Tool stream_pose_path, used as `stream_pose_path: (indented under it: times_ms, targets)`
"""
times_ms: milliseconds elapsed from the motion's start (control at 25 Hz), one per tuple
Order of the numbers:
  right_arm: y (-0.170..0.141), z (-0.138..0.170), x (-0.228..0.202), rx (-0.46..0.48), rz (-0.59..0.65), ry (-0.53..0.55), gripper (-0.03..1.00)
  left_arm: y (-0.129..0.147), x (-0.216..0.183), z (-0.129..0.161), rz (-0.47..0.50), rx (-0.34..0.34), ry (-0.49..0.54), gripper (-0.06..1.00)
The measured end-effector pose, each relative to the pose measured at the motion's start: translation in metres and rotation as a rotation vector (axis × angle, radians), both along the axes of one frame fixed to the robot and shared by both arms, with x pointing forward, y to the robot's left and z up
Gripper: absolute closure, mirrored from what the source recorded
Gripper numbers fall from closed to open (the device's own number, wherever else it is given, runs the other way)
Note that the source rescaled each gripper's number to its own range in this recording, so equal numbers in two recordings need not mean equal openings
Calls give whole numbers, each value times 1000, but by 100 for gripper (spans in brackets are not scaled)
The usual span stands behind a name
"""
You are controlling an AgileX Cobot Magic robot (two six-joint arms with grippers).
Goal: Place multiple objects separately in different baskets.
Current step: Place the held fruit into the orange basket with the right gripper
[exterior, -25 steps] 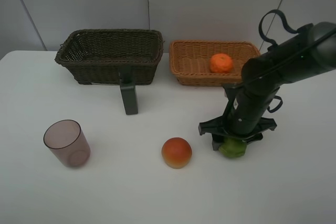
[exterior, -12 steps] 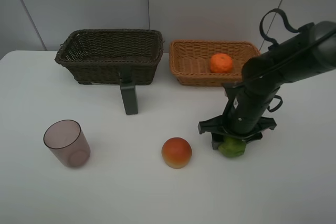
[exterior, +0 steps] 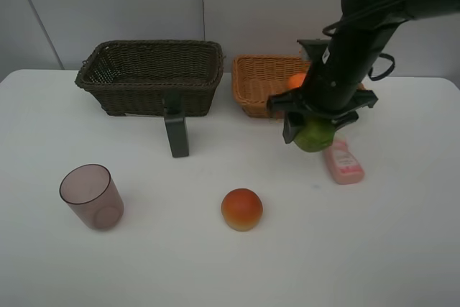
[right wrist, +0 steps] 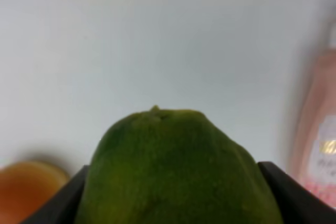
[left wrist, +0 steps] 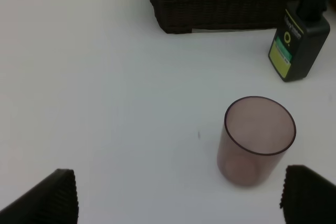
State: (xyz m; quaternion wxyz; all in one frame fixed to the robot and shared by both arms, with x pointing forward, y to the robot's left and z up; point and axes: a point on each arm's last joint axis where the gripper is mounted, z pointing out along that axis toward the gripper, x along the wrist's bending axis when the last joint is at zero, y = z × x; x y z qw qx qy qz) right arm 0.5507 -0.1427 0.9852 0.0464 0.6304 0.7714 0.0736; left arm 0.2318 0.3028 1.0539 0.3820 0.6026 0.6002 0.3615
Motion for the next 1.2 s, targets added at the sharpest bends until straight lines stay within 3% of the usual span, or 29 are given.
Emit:
stream_pose_path:
  times_ms: [120,520,960,1200]
  targets:
    - [9,17,30,9,10,-35,77,0,0,0,0,0,0,-6]
    - [51,25,122,68,28,-221,77,0,0,0,0,0,0,-6]
    - [56,-28,159,43,40,-293,78,0,0,0,0,0,0,-6]
    - [53,-40,165,45,32,-300,78,0,0,0,0,0,0,-6]
